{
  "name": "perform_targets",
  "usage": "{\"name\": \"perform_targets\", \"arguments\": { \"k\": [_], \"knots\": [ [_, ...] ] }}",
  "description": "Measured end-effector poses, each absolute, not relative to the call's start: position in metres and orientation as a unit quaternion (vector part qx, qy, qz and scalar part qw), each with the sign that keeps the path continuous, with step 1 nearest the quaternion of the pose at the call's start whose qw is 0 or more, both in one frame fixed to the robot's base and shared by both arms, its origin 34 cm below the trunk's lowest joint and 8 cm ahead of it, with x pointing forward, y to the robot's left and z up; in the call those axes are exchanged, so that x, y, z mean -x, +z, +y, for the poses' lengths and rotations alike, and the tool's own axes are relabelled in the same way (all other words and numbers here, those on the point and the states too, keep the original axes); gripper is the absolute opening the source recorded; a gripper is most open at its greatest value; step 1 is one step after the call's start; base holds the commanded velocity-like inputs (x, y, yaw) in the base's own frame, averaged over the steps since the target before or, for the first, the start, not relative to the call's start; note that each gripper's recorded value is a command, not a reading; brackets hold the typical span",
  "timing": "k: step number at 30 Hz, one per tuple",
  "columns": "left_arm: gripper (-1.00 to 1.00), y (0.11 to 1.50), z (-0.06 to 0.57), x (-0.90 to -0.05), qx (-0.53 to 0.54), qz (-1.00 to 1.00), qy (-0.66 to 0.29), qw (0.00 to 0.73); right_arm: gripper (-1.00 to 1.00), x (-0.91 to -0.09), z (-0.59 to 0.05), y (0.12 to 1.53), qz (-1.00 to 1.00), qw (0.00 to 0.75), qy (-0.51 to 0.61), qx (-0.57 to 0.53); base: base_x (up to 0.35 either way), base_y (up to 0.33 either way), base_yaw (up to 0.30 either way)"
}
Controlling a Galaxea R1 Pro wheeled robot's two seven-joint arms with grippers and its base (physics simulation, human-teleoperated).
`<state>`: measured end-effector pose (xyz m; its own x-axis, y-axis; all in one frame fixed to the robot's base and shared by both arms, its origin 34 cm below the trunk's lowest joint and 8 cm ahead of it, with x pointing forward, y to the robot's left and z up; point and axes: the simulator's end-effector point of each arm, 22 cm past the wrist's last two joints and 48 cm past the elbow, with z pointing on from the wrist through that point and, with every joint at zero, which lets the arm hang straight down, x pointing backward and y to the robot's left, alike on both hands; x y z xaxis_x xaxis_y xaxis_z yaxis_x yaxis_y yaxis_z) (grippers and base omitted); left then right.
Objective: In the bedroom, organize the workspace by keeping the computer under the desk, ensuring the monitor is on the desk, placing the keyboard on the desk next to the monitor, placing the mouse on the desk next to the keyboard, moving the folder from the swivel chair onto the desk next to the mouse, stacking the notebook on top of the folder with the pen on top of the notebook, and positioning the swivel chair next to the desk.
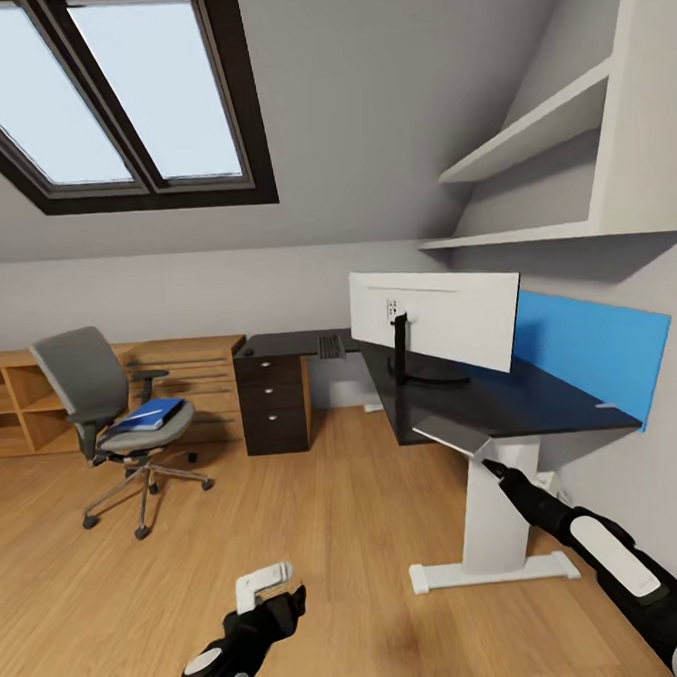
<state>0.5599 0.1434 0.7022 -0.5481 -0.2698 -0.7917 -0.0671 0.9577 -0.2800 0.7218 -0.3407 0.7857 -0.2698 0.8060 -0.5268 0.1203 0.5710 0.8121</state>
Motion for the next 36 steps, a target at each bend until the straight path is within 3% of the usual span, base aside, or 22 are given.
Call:
{"name": "perform_targets", "arguments": {
  "k": [7, 36],
  "knots": [
    [1.0, 0.655, 0.134, -0.543, 0.086, 0.899, -0.113, 0.415, 1.0, -0.72, -0.341, 0.773, 0.722, 0.515, 0.337, -0.317, 0.0, 0.0, 0.0],
    [1.0, 0.599, 0.134, -0.531, 0.085, 0.902, -0.11, 0.408, 1.0, -0.714, -0.366, 0.742, 0.689, 0.565, 0.33, -0.311, 0.0, 0.0, 0.0]
  ]
}}
